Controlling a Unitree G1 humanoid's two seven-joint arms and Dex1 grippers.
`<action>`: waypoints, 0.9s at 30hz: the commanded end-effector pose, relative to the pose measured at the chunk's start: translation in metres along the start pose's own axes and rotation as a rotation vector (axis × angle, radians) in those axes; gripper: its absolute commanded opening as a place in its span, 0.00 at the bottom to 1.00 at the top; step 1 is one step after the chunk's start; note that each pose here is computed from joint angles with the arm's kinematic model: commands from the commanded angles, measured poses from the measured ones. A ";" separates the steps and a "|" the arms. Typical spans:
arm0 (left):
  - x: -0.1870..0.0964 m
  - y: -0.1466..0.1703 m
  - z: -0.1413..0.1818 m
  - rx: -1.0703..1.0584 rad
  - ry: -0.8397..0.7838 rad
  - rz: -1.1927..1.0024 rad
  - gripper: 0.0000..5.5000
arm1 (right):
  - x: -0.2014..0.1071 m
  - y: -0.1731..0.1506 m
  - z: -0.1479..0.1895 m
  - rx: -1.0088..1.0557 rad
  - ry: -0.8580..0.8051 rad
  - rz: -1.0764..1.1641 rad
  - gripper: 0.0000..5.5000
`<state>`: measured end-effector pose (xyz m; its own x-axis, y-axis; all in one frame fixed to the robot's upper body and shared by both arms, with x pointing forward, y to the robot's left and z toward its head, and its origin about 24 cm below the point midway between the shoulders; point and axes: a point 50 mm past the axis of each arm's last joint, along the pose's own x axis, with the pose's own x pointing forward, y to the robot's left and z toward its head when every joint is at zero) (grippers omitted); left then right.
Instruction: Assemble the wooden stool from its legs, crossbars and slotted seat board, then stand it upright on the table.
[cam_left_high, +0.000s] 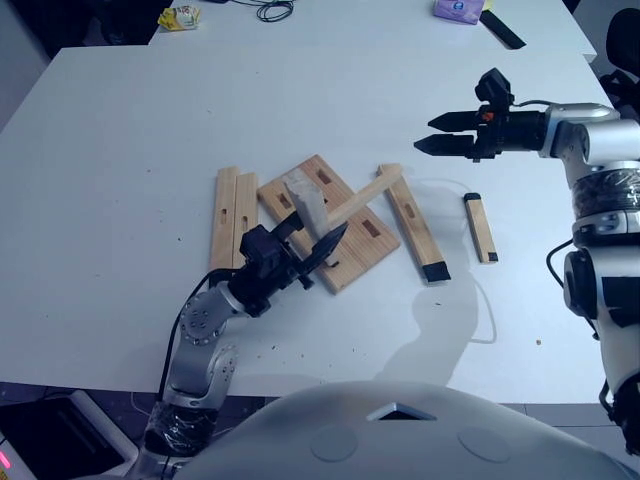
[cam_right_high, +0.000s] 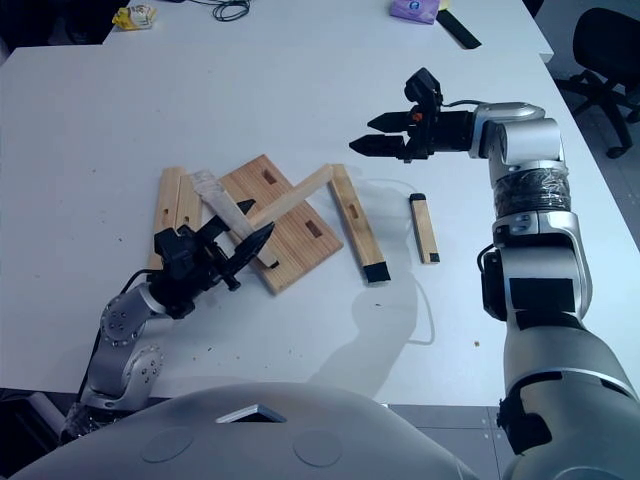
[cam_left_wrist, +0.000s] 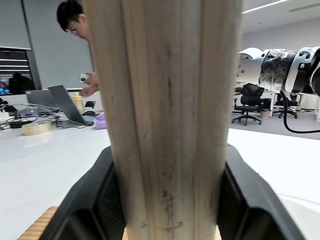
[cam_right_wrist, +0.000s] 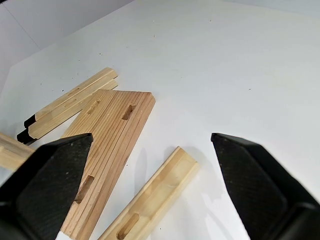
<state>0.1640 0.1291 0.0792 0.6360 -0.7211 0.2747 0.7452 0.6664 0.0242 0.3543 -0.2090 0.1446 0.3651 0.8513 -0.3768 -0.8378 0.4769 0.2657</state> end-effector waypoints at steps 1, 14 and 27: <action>-0.011 -0.017 -0.019 -0.045 0.114 0.034 0.37 | -0.002 -0.001 0.010 -0.026 -0.004 -0.011 0.80; -0.054 -0.052 -0.042 -0.077 0.334 0.145 0.37 | 0.000 0.018 -0.003 0.036 -0.046 0.030 0.80; -0.068 -0.041 -0.013 -0.068 0.367 0.120 0.37 | 0.003 0.044 -0.008 0.113 -0.102 0.040 0.80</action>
<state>0.1097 0.1351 0.0707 0.7439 -0.6423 0.1847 0.6472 0.7613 0.0406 0.3237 -0.1863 0.1509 0.3628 0.8867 -0.2868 -0.8219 0.4495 0.3499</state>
